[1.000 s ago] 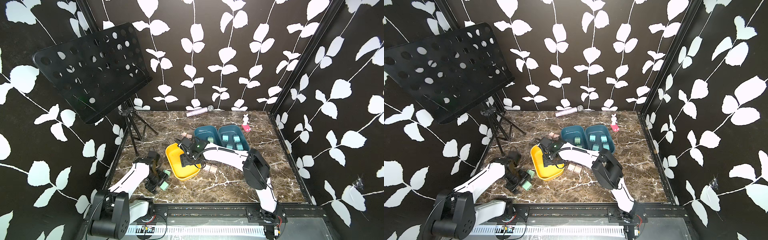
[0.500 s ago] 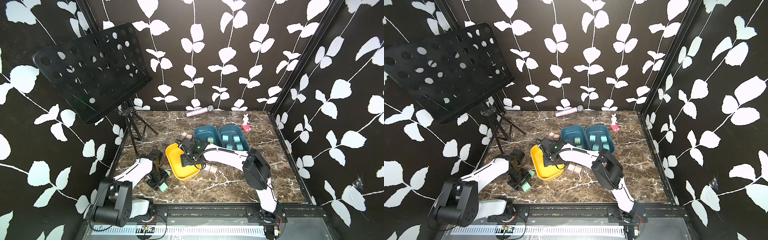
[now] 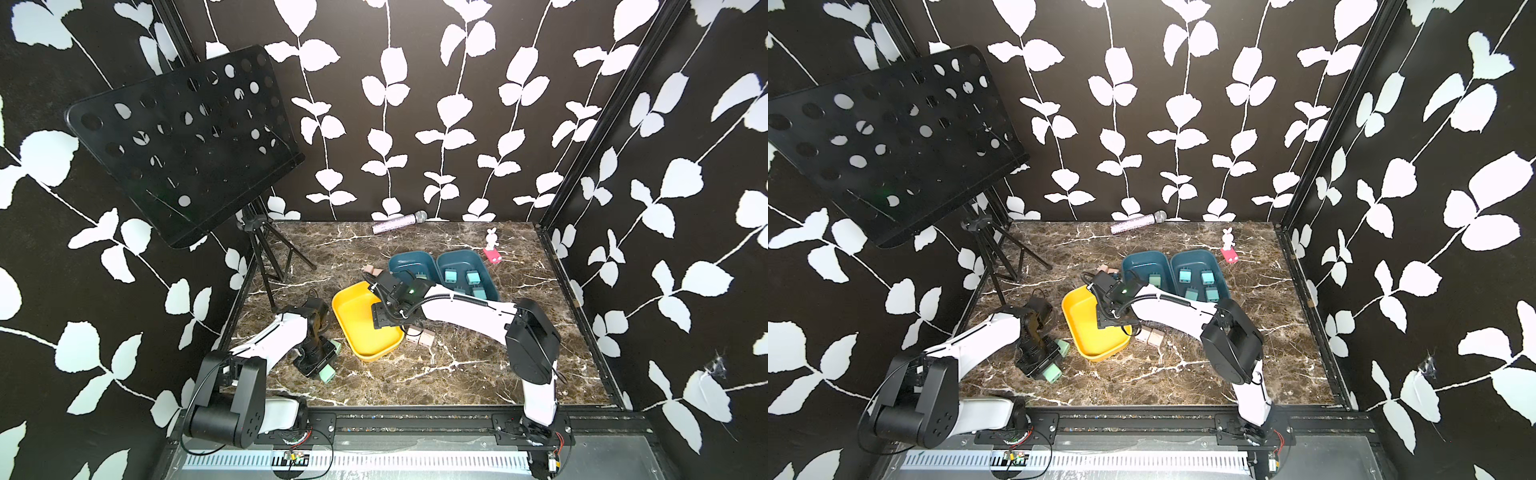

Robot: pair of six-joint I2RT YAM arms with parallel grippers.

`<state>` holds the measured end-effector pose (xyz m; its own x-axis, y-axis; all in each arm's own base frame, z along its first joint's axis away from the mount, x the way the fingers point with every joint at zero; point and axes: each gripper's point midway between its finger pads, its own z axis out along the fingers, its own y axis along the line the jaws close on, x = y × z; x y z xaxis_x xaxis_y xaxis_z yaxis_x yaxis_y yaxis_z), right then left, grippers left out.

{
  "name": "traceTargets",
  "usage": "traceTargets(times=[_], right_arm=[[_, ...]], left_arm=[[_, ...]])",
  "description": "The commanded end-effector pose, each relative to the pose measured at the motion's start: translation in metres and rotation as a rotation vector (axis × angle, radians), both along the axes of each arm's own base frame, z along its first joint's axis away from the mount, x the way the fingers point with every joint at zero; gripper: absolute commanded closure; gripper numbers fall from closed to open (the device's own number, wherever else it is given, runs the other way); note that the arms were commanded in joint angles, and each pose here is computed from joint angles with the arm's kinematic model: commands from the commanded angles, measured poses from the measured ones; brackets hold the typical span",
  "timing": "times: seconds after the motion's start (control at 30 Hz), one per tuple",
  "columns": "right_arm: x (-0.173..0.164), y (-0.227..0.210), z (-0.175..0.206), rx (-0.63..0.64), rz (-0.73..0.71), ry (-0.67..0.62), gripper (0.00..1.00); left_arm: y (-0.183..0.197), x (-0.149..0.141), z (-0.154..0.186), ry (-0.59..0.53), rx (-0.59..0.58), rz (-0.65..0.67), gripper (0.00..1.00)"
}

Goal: Place the plugs by color into the storage box
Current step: Pick up the plug from the center of the board.

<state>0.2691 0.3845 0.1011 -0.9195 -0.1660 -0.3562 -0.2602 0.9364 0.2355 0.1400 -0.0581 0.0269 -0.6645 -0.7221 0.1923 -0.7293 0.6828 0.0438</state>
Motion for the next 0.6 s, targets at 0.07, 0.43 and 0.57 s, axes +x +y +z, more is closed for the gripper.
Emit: traceTargets(times=[0.07, 0.43, 0.57], right_arm=[[0.007, -0.020, 0.019, 0.011, -0.051, -0.033, 0.28], [0.026, -0.056, 0.034, 0.032, -0.133, -0.038, 0.28], [0.032, -0.084, 0.039, 0.042, -0.195, -0.046, 0.28]], left_arm=[[0.018, 0.005, 0.040, -0.063, 0.077, -0.097, 0.57], [0.020, 0.068, 0.093, -0.326, 0.042, -0.024, 0.60], [0.007, 0.111, 0.107, -0.381, 0.009, -0.036, 0.59]])
